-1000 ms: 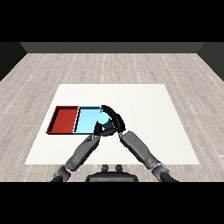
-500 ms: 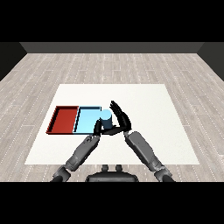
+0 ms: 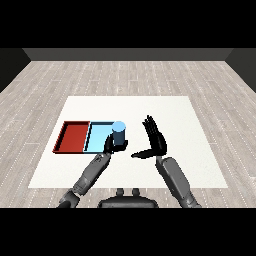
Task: Pick the blue can and put it in the blue box
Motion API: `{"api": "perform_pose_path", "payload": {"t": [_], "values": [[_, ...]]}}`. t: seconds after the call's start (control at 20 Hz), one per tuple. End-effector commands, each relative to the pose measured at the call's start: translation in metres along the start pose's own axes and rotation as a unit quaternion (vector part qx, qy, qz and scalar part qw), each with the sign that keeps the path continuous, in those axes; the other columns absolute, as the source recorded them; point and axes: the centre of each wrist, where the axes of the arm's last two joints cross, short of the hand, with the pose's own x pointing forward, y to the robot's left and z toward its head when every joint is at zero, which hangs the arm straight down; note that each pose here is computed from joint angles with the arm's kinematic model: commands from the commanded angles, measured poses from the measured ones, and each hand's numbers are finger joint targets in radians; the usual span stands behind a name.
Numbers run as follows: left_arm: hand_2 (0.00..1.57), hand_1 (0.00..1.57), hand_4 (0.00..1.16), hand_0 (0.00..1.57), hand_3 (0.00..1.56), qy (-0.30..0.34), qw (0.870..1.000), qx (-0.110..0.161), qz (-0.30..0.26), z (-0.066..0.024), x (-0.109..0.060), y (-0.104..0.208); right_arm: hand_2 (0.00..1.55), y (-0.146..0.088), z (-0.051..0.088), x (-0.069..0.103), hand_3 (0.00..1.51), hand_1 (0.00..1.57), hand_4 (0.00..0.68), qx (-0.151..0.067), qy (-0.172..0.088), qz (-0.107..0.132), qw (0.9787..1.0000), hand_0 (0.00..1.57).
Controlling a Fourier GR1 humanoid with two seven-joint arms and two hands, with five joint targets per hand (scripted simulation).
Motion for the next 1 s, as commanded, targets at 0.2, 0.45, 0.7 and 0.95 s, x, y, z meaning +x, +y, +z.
{"api": "perform_pose_path", "payload": {"t": [0.2, 0.45, 0.7, 0.95], "values": [[1.57, 1.57, 1.14, 1.57, 1.49, 0.016, 0.999, 0.028, -0.041, -0.0033, -0.005, 0.040, 0.00, -0.063, 0.040, 0.021, 0.00, 0.00, 0.000, -0.065, -0.050, 0.015, 0.9965, 0.00], [1.57, 1.57, 1.13, 1.57, 1.49, 0.066, 0.992, 0.082, -0.066, -0.0259, -0.016, 0.104, 0.00, -0.081, 0.039, 0.030, 0.00, 0.00, 0.000, -0.103, -0.051, 0.031, 0.9929, 0.00], [1.57, 1.57, 1.08, 1.57, 1.51, 0.153, 0.974, 0.134, -0.100, -0.0277, -0.029, 0.142, 0.00, -0.080, 0.046, 0.036, 0.00, 0.00, 0.000, -0.114, -0.037, 0.038, 0.9920, 0.00], [1.57, 1.57, 1.06, 1.57, 1.50, 0.193, 0.962, 0.145, -0.126, -0.0453, -0.033, 0.174, 0.00, -0.073, 0.041, 0.016, 0.00, 0.00, 0.000, -0.123, -0.032, 0.034, 0.9913, 0.00]]}}
